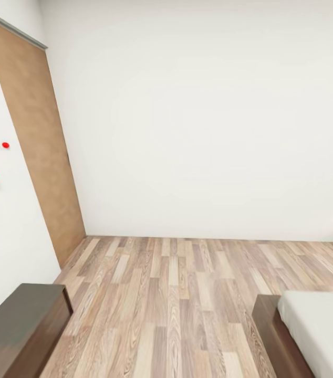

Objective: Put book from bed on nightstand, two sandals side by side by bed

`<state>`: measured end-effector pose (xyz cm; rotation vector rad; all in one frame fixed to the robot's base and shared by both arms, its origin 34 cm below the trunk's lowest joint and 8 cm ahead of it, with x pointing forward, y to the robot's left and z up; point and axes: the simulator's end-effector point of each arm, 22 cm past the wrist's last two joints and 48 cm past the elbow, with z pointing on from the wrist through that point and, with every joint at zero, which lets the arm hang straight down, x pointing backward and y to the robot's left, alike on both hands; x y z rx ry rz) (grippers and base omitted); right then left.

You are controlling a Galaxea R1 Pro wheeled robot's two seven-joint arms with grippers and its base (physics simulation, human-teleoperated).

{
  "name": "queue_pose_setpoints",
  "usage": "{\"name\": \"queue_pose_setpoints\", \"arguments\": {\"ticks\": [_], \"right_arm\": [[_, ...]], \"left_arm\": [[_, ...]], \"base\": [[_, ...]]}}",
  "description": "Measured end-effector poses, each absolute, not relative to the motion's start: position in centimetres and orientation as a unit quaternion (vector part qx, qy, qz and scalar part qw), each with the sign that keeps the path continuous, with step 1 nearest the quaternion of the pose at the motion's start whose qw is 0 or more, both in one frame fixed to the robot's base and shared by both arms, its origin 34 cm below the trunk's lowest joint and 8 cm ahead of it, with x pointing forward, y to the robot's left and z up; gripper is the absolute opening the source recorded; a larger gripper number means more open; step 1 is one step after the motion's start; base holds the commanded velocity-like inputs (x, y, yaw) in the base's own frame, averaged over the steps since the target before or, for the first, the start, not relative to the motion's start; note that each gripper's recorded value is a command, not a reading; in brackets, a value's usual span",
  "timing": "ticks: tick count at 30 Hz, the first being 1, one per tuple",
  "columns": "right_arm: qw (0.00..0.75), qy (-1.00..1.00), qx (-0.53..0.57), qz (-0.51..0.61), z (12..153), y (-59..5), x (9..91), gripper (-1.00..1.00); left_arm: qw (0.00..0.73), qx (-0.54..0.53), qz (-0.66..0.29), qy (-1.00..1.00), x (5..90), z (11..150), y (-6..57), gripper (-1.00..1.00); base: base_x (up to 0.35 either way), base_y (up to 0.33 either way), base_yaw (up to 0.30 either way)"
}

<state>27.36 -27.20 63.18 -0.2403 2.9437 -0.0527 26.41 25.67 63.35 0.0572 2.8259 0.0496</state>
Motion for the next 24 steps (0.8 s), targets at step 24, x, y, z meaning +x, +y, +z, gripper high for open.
{"name": "queue_pose_setpoints", "arguments": {"ticks": [24], "right_arm": [[0.094,0.992,-0.081,-0.018,63.18,-27.2,27.36,1.0]], "left_arm": [[0.157,0.02,0.017,0.987,26.43,63.36,25.65,1.0]], "base": [[0.344,0.0,0.0]]}}
